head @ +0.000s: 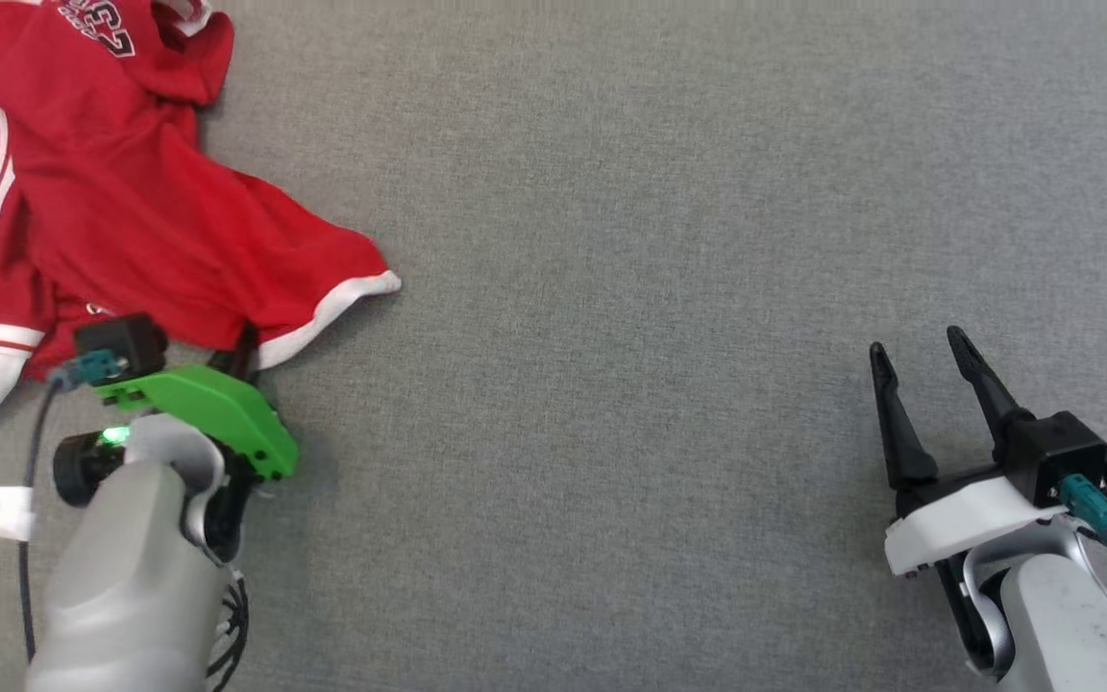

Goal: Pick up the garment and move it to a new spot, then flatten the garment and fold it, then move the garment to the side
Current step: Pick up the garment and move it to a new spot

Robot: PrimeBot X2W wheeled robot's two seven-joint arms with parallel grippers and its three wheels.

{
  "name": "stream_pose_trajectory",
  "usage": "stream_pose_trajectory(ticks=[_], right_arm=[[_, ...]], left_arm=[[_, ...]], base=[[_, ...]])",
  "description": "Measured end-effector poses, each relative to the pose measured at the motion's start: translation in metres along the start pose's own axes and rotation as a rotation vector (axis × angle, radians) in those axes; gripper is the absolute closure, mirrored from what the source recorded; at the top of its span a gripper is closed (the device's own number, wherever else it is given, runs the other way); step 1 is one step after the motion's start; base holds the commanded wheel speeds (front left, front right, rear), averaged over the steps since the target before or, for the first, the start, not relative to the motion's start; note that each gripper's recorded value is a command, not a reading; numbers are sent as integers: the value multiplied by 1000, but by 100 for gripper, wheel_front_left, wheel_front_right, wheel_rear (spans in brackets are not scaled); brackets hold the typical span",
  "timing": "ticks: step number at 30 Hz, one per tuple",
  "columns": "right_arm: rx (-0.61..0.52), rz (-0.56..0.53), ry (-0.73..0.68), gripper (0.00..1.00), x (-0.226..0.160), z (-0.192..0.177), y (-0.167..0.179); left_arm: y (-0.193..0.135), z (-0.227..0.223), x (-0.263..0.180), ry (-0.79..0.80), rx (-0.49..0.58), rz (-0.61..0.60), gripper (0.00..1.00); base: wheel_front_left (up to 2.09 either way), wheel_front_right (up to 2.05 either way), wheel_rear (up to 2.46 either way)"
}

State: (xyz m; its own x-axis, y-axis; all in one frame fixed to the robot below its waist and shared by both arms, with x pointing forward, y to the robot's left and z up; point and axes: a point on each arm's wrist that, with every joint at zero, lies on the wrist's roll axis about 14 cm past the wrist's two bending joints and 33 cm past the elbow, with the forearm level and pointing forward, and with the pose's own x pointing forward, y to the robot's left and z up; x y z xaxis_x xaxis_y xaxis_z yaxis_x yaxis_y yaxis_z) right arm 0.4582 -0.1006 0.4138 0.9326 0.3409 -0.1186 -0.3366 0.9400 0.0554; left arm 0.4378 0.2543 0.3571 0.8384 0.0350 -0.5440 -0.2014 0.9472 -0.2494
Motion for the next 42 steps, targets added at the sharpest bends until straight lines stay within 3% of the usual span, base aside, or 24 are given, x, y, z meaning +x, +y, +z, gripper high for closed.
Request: stream_pose_trajectory(ticks=[6,12,18,23,28,30,34,36,37,42], right_arm=[[23,-22,-29,0,-20,16,7],[28,-57,-71,0,-43,35,6],[34,-144,-99,0,-68,45,-15],[35,-224,-109,0,-92,47,-35],[38,-309,-125,0,-113,52,-55],[39,-339,-132,0,-120,54,-63],[42,-410,-127,0,-138,51,-79],[44,-441,-123,0,-145,50,-86],[45,-453,-121,0,-148,49,-89],[64,-522,-88,0,-164,38,-104]], left_arm=[[-61,47,-27,-149,46,-210,100],[-160,95,-78,-289,135,-502,100],[-252,106,-128,-325,204,-760,100],[-316,92,-157,-268,246,-949,100],[-375,47,-181,-63,290,-1148,100],[-390,34,-182,-5,334,-1186,100],[-412,14,-167,103,311,-1201,100],[-419,17,-145,87,288,-1158,55],[-420,14,-136,92,281,-1139,0],[-409,-35,-86,169,291,-1019,0]], base=[[0,0,0],[0,0,0],[0,0,0],[0,0,0],[0,0,0],[0,0,0],[0,0,0],[0,0,0],[0,0,0],[0,0,0]])
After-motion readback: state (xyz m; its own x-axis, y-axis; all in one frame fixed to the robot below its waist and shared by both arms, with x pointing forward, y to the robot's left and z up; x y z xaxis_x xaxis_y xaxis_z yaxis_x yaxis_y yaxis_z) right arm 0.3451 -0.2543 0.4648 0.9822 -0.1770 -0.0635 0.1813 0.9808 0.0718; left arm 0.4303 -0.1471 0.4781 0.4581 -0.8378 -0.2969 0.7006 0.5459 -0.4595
